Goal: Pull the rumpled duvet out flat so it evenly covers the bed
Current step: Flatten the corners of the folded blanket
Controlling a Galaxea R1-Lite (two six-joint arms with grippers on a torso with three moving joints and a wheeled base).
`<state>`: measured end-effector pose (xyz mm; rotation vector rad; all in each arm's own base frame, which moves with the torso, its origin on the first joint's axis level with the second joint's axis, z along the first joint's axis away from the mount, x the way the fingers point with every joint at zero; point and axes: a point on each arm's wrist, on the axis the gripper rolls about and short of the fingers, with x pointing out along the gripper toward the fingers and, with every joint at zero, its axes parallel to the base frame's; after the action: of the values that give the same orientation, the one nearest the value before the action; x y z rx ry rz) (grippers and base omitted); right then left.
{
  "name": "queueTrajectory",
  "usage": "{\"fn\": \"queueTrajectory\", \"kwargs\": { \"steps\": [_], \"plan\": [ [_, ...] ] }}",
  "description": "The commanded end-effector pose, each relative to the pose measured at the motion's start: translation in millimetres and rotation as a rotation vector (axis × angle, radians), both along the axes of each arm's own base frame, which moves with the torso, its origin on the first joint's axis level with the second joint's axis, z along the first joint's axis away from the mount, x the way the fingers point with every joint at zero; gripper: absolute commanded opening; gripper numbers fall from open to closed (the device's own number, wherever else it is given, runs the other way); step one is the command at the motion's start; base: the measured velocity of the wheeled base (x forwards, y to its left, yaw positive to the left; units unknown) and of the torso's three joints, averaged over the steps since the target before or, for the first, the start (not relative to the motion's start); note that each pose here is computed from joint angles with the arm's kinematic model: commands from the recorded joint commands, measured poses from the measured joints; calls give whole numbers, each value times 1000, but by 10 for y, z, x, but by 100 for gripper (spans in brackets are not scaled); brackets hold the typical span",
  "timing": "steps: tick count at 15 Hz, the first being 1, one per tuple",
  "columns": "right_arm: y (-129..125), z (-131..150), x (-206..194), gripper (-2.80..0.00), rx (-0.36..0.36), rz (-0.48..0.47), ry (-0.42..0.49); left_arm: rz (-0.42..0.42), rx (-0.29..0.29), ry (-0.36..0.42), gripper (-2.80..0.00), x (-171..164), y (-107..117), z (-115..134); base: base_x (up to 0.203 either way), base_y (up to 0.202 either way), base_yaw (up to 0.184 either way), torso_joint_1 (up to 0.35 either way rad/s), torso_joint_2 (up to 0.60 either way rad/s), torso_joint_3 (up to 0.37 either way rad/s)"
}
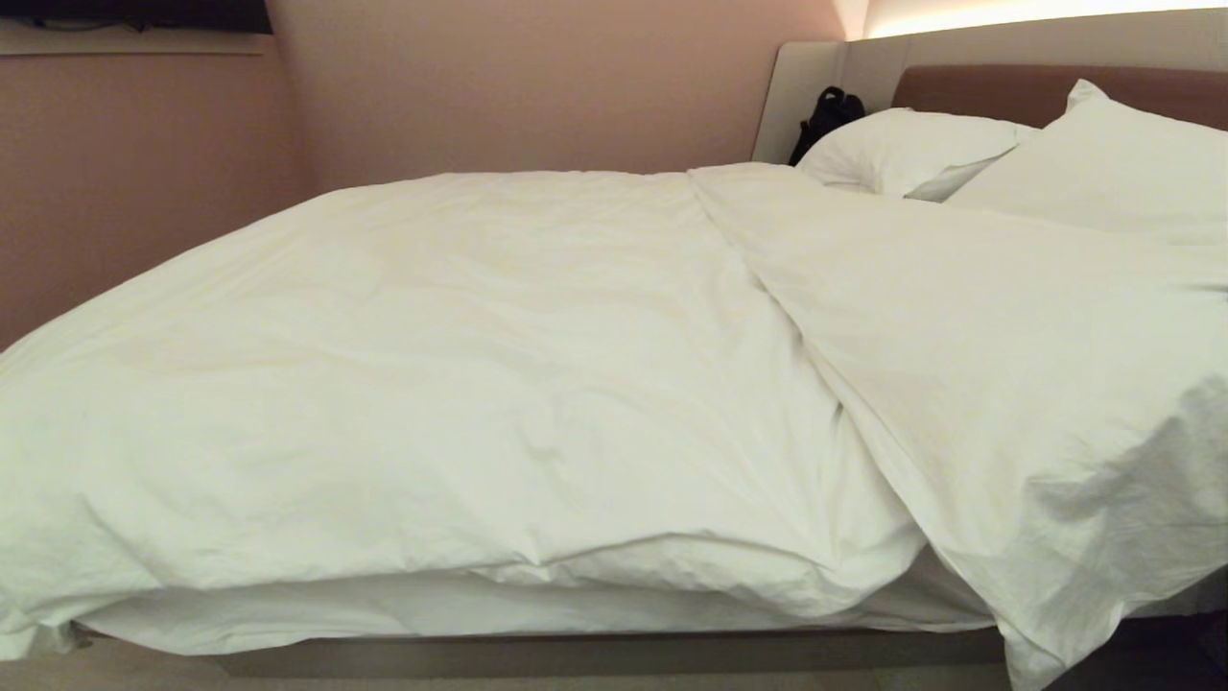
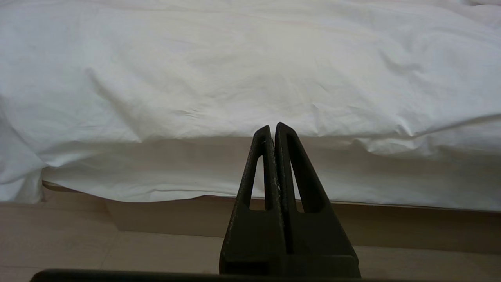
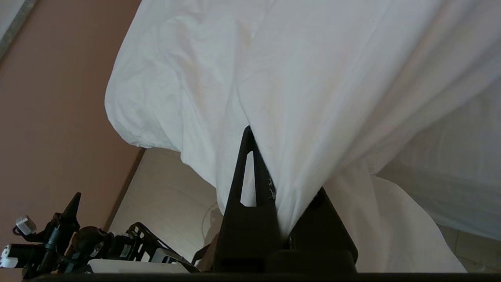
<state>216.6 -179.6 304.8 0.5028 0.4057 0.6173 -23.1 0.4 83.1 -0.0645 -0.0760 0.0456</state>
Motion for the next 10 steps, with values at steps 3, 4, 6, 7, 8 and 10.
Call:
{"fn": "queueTrajectory", "kwargs": {
  "steps": [3,4,6,7,8,10],
  "plan": [
    [251,188,-139,-280,-84,4,2,1,-1,-1,-280,0,0,1,0,0,0,0,0,0],
    [326,204,-146,-280,-124,1,33,1,-1,-1,-280,0,0,1,0,0,0,0,0,0],
    [461,219,-133,-280,-207,-4,102,1,-1,0,-280,0,0,1,0,0,0,0,0,0],
    [518,213,-110,-280,-249,-9,146,1,-1,0,-280,1,0,1,0,0,0,0,0,0],
    [562,197,-79,-280,-285,-16,189,1,-1,-1,-280,0,0,1,0,0,0,0,0,0],
    [587,139,-16,-280,-336,-32,257,1,-1,-1,-280,0,0,1,0,0,0,0,0,0]
  ]
}}
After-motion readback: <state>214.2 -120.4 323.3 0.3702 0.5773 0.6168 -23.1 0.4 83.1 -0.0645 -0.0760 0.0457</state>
